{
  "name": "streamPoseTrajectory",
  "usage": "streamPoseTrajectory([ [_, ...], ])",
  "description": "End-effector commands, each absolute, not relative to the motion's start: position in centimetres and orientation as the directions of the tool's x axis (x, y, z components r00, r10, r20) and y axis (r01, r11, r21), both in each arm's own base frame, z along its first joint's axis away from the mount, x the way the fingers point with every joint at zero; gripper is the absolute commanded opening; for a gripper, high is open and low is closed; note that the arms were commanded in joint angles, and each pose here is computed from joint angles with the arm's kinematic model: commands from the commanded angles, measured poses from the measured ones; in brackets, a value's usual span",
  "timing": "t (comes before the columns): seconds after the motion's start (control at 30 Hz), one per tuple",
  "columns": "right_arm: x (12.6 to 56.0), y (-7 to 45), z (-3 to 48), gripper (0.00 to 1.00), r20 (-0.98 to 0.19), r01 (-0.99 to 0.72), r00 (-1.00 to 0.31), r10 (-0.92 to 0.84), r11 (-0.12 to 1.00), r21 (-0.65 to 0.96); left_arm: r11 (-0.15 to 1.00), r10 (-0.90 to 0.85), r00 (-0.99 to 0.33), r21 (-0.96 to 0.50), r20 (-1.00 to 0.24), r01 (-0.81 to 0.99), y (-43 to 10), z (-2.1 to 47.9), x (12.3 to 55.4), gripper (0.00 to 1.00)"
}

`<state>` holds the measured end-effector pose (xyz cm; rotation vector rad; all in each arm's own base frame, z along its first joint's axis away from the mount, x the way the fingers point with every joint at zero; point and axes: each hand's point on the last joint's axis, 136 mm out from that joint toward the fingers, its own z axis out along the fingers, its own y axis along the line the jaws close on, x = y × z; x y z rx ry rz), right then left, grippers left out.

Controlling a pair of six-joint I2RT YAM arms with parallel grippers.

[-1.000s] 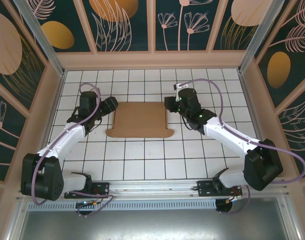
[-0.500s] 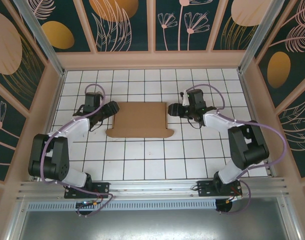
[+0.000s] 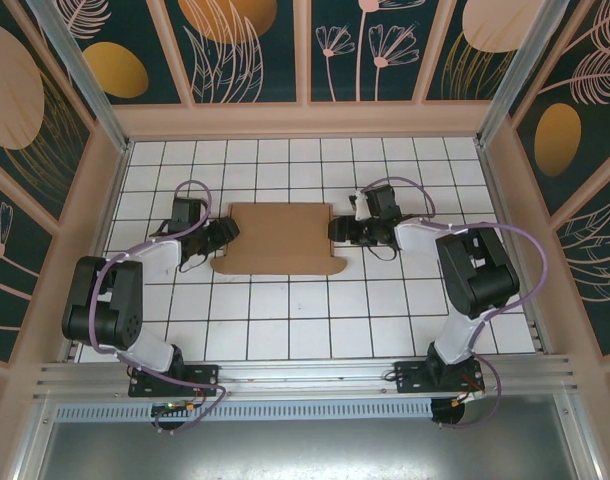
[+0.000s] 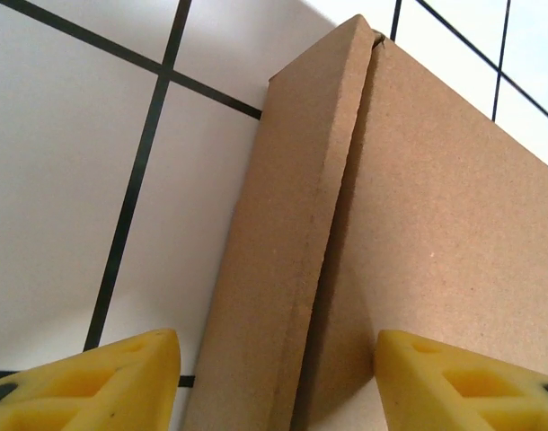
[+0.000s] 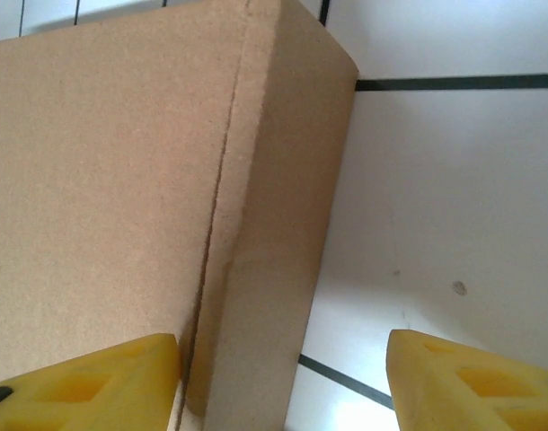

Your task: Fold the paper box

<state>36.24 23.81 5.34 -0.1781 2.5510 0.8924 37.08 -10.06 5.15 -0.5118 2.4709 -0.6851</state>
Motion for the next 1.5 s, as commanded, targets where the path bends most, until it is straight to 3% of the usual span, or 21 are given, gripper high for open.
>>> streamPoseTrajectory([
  [0.0, 35.1, 24.4, 2.6, 0.61, -0.397, -0.268, -0.915, -0.064, 0.834, 0.482, 0.785, -0.487, -0.823, -0.561, -0.293, -0.264, -10.4, 2.6, 35.5, 0.56],
  [0.2, 34.9, 23.6, 2.1, 0.57, -0.391, -0.254, -0.917, -0.079, 0.873, 0.417, 0.790, -0.482, -0.842, -0.535, -0.242, -0.298, -10.3, 0.5, 34.2, 0.42],
  [0.27, 35.5, 23.4, 4.0, 0.57, -0.419, -0.237, -0.908, -0.011, 0.839, 0.490, 0.799, -0.474, -0.846, -0.524, -0.244, -0.296, -10.1, 0.4, 34.2, 0.38],
  [0.37, 35.8, 23.8, 7.4, 0.56, -0.426, -0.247, -0.900, 0.090, 0.700, 0.670, 0.798, -0.459, -0.853, -0.537, -0.248, -0.274, -10.3, 0.8, 34.5, 0.37],
  [0.53, 35.9, 24.5, 8.6, 0.68, -0.342, -0.229, -0.936, 0.089, 0.586, 0.778, 0.773, -0.382, -0.905, -0.601, -0.186, -0.203, -12.4, 0.7, 34.8, 0.35],
  [0.67, 36.5, 22.8, 7.4, 0.73, -0.360, -0.206, -0.926, 0.114, 0.647, 0.734, 0.775, -0.363, -0.911, -0.606, -0.195, -0.179, -12.6, 0.8, 35.1, 0.33],
  [0.8, 37.6, 19.6, 8.0, 0.76, -0.497, -0.208, -0.858, 0.128, 0.798, 0.566, 0.779, -0.349, -0.914, -0.607, -0.206, -0.161, -12.8, 1.0, 35.6, 0.33],
  [0.9, 38.0, 18.3, 8.5, 0.76, -0.507, -0.166, -0.848, 0.157, 0.829, 0.534, 0.801, -0.328, -0.916, -0.582, -0.231, -0.140, -12.5, 1.2, 36.5, 0.33],
  [1.0, 38.3, 18.8, 10.4, 0.75, -0.607, -0.243, -0.794, 0.049, 0.888, 0.389, 0.814, -0.309, -0.917, -0.568, -0.251, -0.119, -12.4, 1.5, 37.5, 0.33],
  [1.1, 37.8, 22.6, 13.5, 0.67, -0.694, -0.439, -0.711, -0.112, 0.842, 0.314, 0.828, -0.290, -0.921, -0.551, -0.260, -0.105, -12.6, 1.5, 38.5, 0.34],
  [1.17, 37.1, 25.5, 13.8, 0.56, -0.669, -0.528, -0.718, -0.194, 0.777, 0.342, 0.843, -0.264, -0.927, -0.531, -0.266, -0.088, -12.9, 1.3, 38.8, 0.35],
  [1.23, 36.6, 27.6, 13.5, 0.53, -0.670, -0.592, -0.685, -0.285, 0.754, 0.284, 0.850, -0.248, -0.925, -0.523, -0.287, -0.065, -13.4, 1.9, 40.1, 0.37],
  [1.37, 35.9, 30.5, 13.0, 0.74, -0.719, -0.715, -0.451, -0.529, 0.696, -0.064, 0.862, -0.217, -0.929, -0.506, -0.301, -0.037, -13.9, 2.0, 41.0, 0.37],
  [1.47, 34.2, 32.6, 13.2, 0.84, -0.728, -0.828, -0.200, -0.656, 0.511, -0.233, 0.869, -0.198, -0.933, -0.494, -0.299, -0.026, -14.1, 1.7, 41.0, 0.37],
])
